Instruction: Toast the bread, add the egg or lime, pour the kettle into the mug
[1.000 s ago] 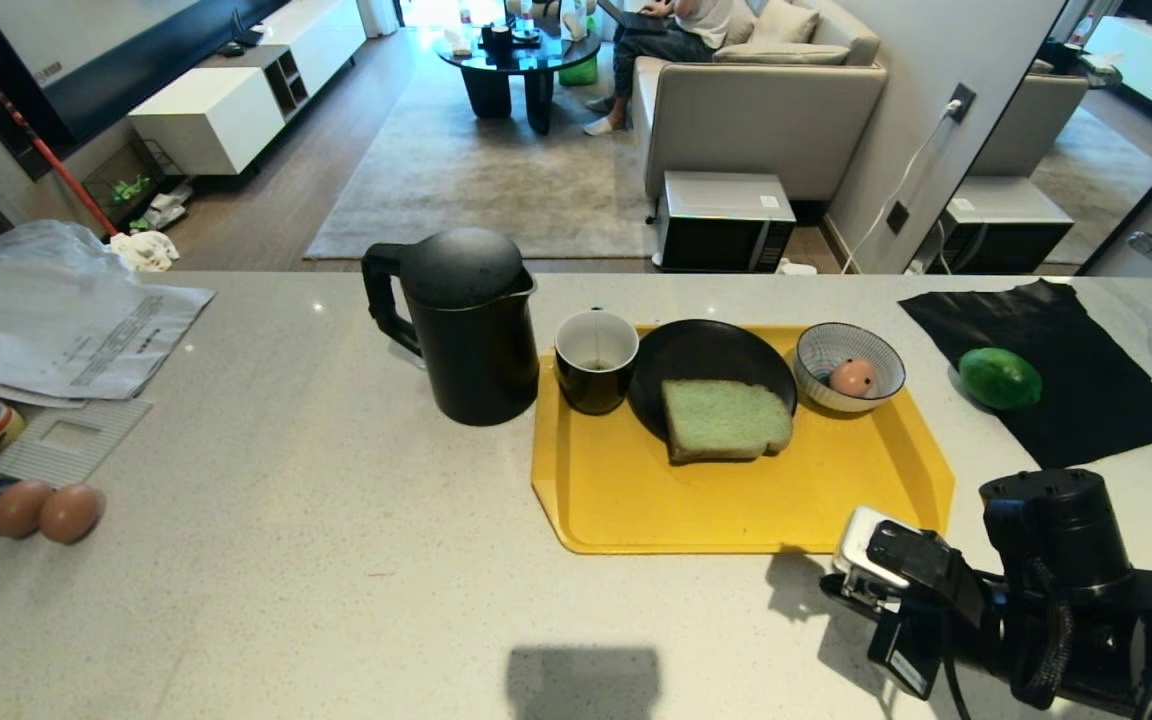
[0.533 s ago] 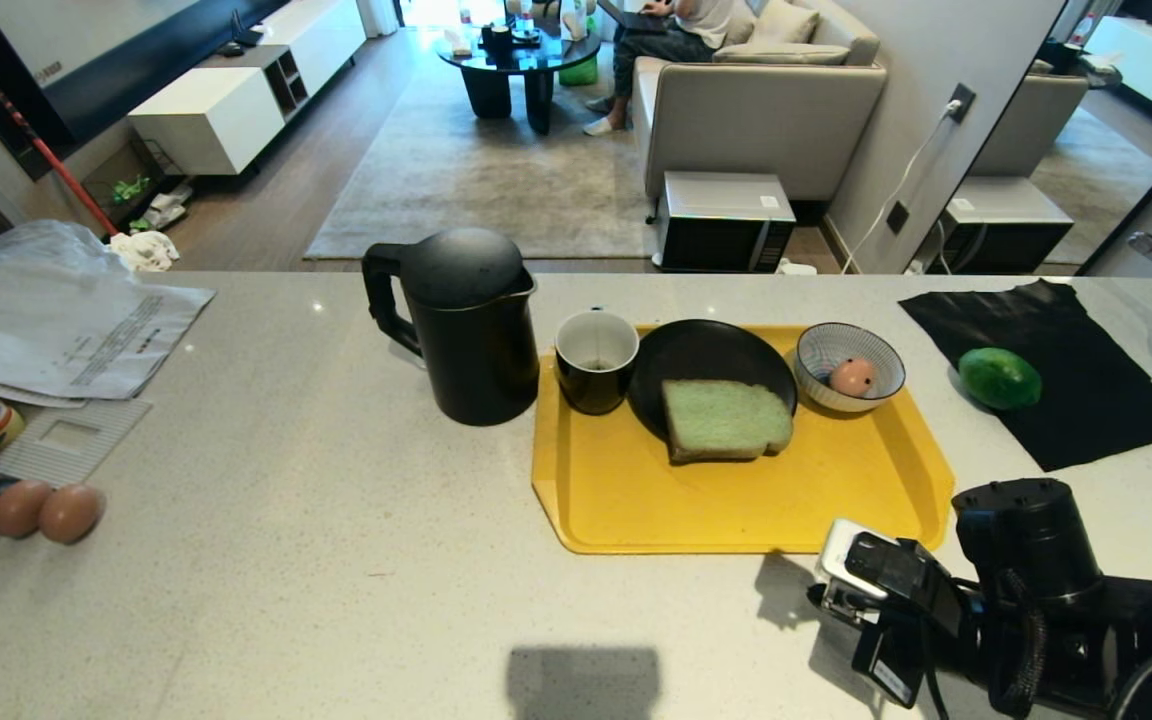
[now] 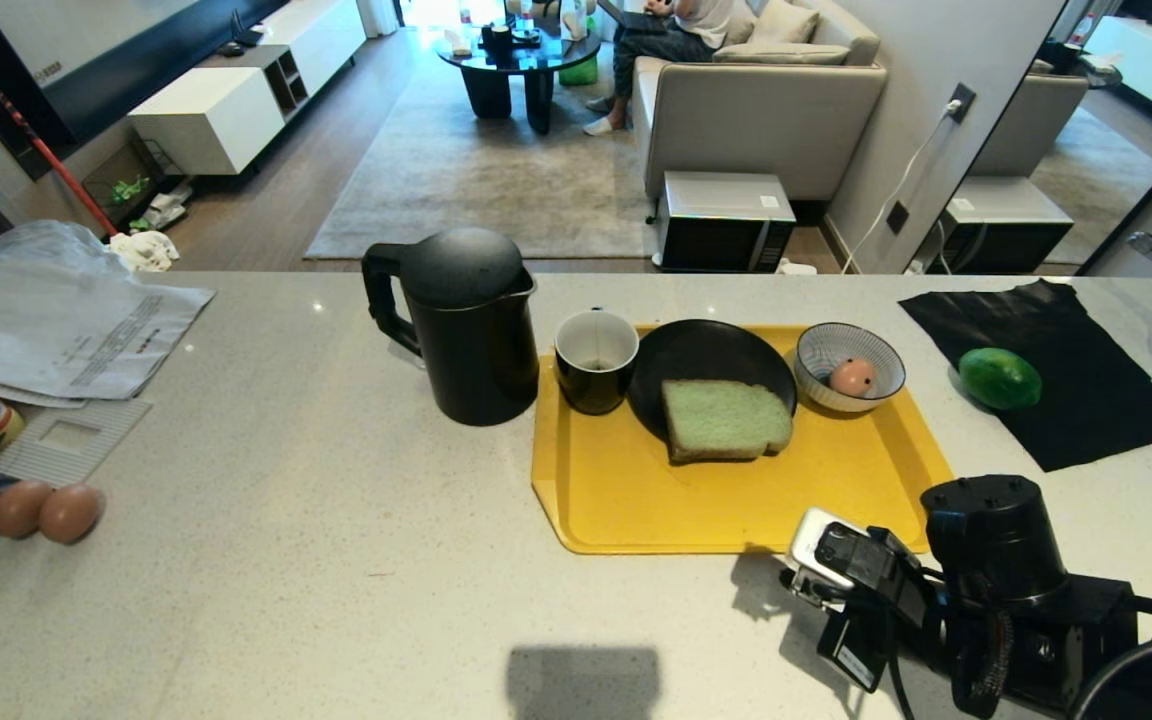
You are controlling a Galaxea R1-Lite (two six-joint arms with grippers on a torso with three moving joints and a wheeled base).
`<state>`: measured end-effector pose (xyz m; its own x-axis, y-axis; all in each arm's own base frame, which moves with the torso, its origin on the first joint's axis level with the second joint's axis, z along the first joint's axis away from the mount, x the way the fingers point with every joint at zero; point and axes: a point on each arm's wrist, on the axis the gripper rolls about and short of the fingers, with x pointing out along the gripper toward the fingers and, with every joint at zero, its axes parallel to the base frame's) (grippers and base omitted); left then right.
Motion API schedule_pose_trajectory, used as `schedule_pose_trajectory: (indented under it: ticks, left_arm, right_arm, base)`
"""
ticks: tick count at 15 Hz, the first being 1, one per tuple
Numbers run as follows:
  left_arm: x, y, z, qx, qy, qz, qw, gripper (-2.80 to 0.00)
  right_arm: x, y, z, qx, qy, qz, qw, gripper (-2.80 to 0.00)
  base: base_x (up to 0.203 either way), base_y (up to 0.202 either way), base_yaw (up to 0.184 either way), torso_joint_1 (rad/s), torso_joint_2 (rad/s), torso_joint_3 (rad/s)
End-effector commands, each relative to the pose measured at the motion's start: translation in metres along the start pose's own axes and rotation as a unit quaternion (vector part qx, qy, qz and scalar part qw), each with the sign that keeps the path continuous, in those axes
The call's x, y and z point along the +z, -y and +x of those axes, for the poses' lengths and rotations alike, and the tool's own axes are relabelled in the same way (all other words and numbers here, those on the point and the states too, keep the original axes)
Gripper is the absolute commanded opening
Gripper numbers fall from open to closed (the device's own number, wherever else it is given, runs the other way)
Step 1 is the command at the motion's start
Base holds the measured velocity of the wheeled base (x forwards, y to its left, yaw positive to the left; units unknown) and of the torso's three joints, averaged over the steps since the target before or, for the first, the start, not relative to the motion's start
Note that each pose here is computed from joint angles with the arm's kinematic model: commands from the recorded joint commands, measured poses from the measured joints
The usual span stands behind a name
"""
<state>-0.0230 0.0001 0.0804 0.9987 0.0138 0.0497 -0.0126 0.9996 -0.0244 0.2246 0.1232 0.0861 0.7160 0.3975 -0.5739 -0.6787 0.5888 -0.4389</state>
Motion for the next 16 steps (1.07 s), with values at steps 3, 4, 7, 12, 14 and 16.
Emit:
schedule_pose_trajectory:
  ticks: [3, 4, 7, 12, 14, 16]
  left_arm:
    - [-0.0047, -0.0001, 0.0011, 0.001, -0.008, 0.000, 1.0000, -2.80]
    - [-0.0047, -0.0001, 0.0011, 0.001, -0.008, 0.000, 1.0000, -2.80]
    - [-0.0047, -0.0001, 0.0011, 0.001, -0.008, 0.000, 1.0000, -2.80]
    - [-0.0047, -0.0001, 0.0011, 0.001, -0.008, 0.000, 1.0000, -2.80]
    - [-0.0047, -0.0001, 0.0011, 0.001, -0.008, 0.000, 1.0000, -2.80]
    - [-0.0047, -0.0001, 0.0011, 0.001, -0.008, 0.000, 1.0000, -2.80]
  right_arm:
    - [0.0030, 0.0000, -0.0025, -0.006, 0.007, -0.002, 1.000, -2.80]
    - [0.0033, -0.0001, -0.0028, -0.007, 0.007, 0.001, 1.000, -2.80]
    - [0.0040, -0.0001, -0.0033, -0.011, 0.012, 0.003, 1.000, -2.80]
    - [0.0059, -0.0041, -0.0019, -0.018, 0.025, -0.001, 1.000, -2.80]
    - [0.0048, -0.0047, -0.0036, -0.018, 0.024, -0.001, 1.000, -2.80]
    - [0.0027, -0.0060, -0.0077, -0.016, 0.023, -0.001, 1.000, -2.80]
  base:
    - [0.000, 0.000, 0.000, 0.000, 0.00, 0.000]
    - [0.000, 0.000, 0.000, 0.000, 0.00, 0.000]
    - [0.000, 0.000, 0.000, 0.000, 0.00, 0.000]
    - [0.000, 0.000, 0.000, 0.000, 0.00, 0.000]
    - [0.000, 0.000, 0.000, 0.000, 0.00, 0.000]
    - [0.000, 0.000, 0.000, 0.000, 0.00, 0.000]
